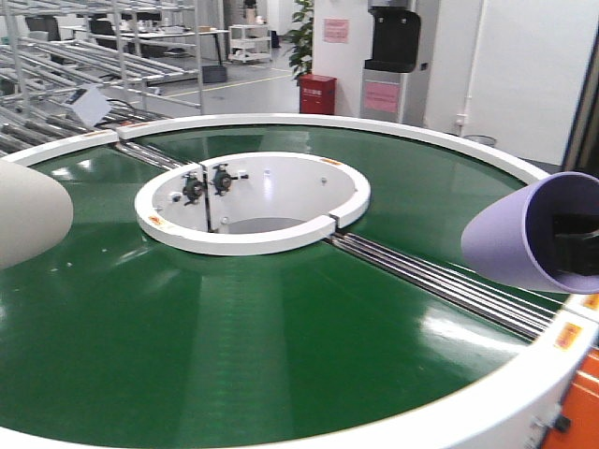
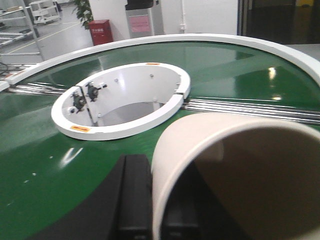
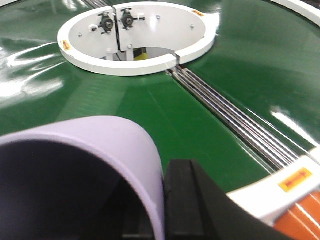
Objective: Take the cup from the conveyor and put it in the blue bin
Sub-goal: 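Hold both cups raised while the base drives away from the conveyor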
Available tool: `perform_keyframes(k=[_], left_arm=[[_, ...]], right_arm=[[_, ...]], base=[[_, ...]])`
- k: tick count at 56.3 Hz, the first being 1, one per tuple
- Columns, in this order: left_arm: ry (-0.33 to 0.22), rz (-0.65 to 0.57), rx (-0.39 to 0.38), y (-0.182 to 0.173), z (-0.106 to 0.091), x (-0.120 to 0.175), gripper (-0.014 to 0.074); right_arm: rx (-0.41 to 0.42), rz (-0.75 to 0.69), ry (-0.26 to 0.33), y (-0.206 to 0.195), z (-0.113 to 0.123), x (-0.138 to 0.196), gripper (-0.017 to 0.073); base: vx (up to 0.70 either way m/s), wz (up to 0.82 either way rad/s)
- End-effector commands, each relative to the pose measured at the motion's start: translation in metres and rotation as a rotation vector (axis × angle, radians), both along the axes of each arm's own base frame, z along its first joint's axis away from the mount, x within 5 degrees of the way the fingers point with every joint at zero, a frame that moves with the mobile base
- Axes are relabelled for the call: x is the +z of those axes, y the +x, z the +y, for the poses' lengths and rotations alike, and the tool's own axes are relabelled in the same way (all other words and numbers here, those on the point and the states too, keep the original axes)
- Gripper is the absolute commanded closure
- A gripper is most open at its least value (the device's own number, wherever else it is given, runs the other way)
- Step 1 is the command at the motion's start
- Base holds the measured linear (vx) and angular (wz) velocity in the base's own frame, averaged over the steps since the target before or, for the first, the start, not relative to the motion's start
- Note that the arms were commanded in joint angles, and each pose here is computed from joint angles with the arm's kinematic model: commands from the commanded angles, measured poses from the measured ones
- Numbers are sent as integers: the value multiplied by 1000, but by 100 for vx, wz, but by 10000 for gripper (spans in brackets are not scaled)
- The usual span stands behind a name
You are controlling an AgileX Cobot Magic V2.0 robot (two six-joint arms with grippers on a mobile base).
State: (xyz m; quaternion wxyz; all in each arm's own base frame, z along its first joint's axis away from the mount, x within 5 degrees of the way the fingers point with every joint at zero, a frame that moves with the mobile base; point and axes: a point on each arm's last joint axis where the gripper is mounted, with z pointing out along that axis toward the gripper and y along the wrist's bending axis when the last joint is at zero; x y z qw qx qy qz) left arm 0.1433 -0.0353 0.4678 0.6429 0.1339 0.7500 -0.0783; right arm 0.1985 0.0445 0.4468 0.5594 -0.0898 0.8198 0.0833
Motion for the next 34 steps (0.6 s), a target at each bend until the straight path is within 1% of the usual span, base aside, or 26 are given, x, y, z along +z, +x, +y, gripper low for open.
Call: perform_keyframes(k=[1, 15, 34], left_arm=[[-47, -110, 6, -4, 1, 17, 542], [-47, -110, 6, -4, 1, 17, 542], [-48, -110, 6, -4, 0, 17, 542]], right_arm=[[-8, -129, 24, -5, -2, 20, 568], [-8, -129, 24, -5, -2, 20, 568], [-8, -129, 24, -5, -2, 20, 568]], base=[[-24, -26], [-21, -35], [-15, -50]])
